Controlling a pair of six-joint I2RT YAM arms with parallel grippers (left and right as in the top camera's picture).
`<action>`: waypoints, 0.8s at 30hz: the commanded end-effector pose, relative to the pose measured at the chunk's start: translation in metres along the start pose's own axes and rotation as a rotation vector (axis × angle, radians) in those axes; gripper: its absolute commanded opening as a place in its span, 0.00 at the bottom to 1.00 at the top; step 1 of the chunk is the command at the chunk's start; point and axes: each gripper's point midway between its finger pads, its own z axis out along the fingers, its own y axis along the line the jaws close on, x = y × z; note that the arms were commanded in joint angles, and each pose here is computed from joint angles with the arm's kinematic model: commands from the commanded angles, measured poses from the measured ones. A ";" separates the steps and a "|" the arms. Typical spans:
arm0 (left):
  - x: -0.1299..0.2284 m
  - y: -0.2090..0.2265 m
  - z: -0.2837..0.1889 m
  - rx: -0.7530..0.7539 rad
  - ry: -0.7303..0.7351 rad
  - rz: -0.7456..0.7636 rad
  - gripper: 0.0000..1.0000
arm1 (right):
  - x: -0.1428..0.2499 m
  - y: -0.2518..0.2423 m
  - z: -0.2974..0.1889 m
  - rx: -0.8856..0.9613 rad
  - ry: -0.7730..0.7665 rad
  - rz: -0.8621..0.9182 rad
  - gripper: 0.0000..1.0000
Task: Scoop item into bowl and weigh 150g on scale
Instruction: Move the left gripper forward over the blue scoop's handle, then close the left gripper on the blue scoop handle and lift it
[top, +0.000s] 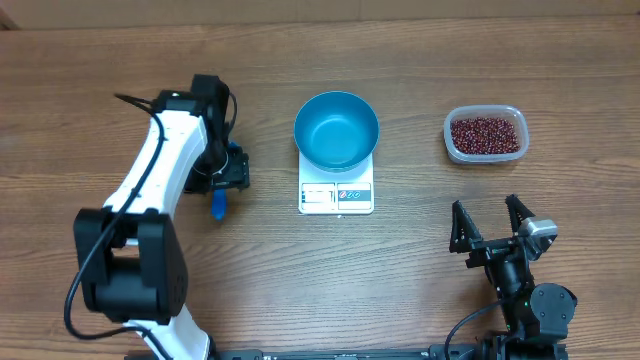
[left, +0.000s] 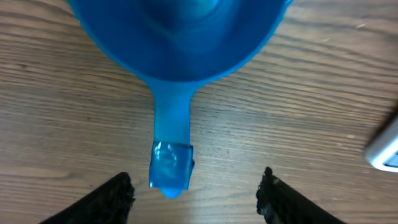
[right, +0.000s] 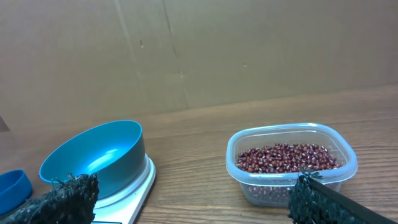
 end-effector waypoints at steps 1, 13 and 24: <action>0.002 0.005 0.012 -0.020 0.025 -0.017 0.66 | 0.002 0.000 0.000 0.000 -0.004 -0.001 1.00; -0.004 0.003 0.032 -0.010 -0.014 0.006 0.70 | 0.002 0.000 0.000 0.000 -0.004 -0.001 1.00; -0.001 -0.034 0.029 0.203 0.012 0.009 0.71 | 0.002 0.000 0.000 0.000 -0.004 -0.001 1.00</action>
